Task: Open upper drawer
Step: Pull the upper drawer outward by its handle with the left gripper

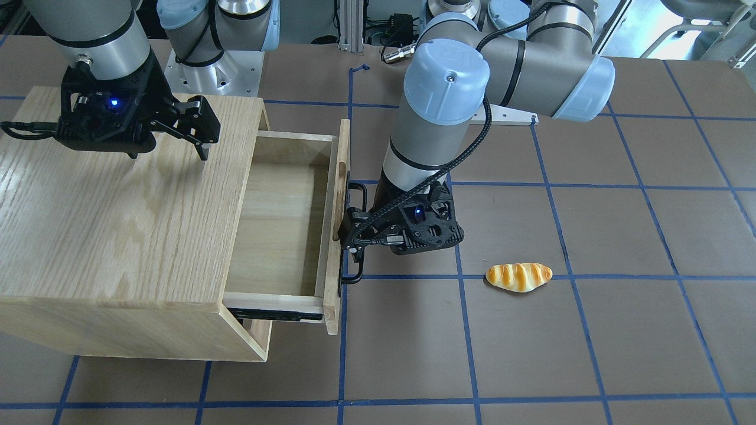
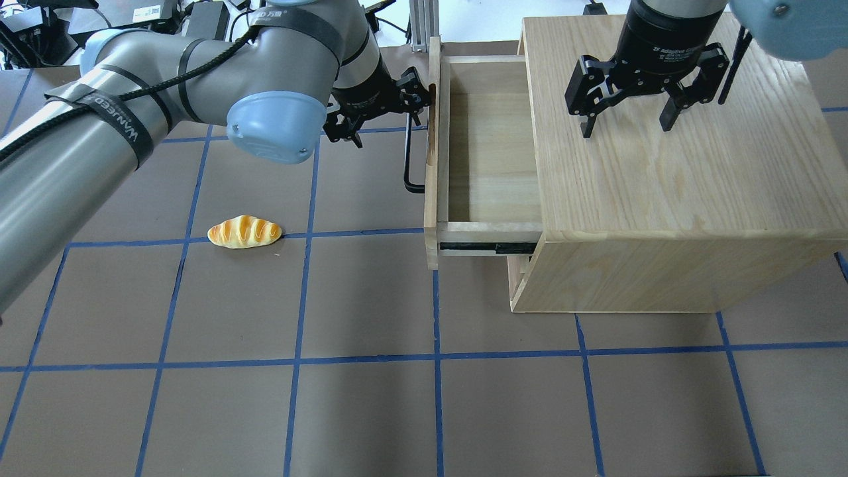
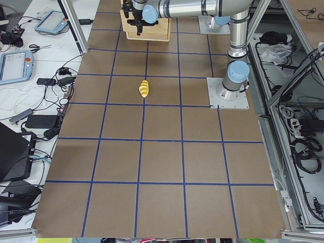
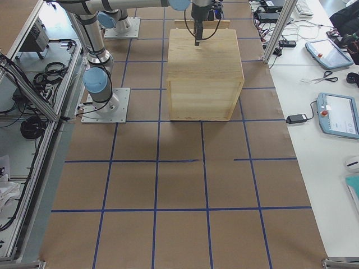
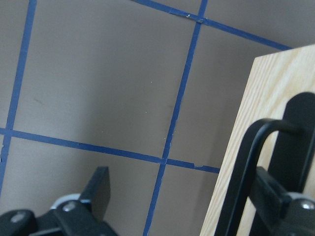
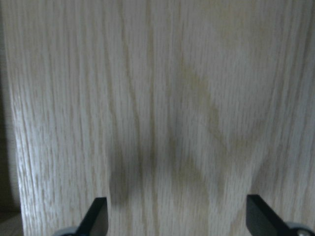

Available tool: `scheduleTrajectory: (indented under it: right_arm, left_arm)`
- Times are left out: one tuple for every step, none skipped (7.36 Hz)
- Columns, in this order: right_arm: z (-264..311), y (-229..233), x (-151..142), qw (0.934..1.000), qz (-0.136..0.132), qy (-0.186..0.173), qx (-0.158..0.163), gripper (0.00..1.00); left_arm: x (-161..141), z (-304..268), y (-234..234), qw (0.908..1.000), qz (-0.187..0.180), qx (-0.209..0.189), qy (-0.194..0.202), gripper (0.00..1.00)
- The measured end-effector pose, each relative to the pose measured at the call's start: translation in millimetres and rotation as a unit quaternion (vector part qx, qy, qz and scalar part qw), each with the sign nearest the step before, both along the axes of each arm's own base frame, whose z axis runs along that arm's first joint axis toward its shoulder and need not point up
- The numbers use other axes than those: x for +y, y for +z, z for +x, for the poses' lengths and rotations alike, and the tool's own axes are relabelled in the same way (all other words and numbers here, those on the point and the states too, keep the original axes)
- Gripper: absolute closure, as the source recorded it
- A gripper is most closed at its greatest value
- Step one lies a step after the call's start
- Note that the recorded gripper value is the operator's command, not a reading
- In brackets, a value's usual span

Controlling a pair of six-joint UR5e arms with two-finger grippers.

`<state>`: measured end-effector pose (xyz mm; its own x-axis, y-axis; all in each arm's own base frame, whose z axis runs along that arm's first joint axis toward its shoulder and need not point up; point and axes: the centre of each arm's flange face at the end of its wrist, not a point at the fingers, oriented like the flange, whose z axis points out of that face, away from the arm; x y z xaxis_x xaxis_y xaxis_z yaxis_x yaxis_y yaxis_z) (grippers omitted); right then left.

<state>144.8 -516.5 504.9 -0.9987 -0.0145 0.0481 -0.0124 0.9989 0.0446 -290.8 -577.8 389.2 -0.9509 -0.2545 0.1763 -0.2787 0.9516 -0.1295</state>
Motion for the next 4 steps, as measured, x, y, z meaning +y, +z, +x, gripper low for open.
scheduleTrajectory:
  right_arm:
    - [0.0,0.0,0.0,1.0,0.0,0.0,0.0,0.0]
    - [0.0,0.0,0.0,1.0,0.0,0.0,0.0,0.0]
    - [0.0,0.0,0.0,1.0,0.0,0.0,0.0,0.0]
    - [0.0,0.0,0.0,1.0,0.0,0.0,0.0,0.0]
  left_arm:
    - [-1.2,3.3,0.1,1.0,0.0,-0.002,-0.001,0.0]
    - [-3.0,7.1,0.4,1.0,-0.001,-0.003,-0.005,0.0]
    - [-5.1,11.5,0.8,1.0,-0.001,-0.005,-0.008,0.0]
    - [-6.7,15.2,0.8,0.9999,-0.001,-0.006,-0.009,0.0]
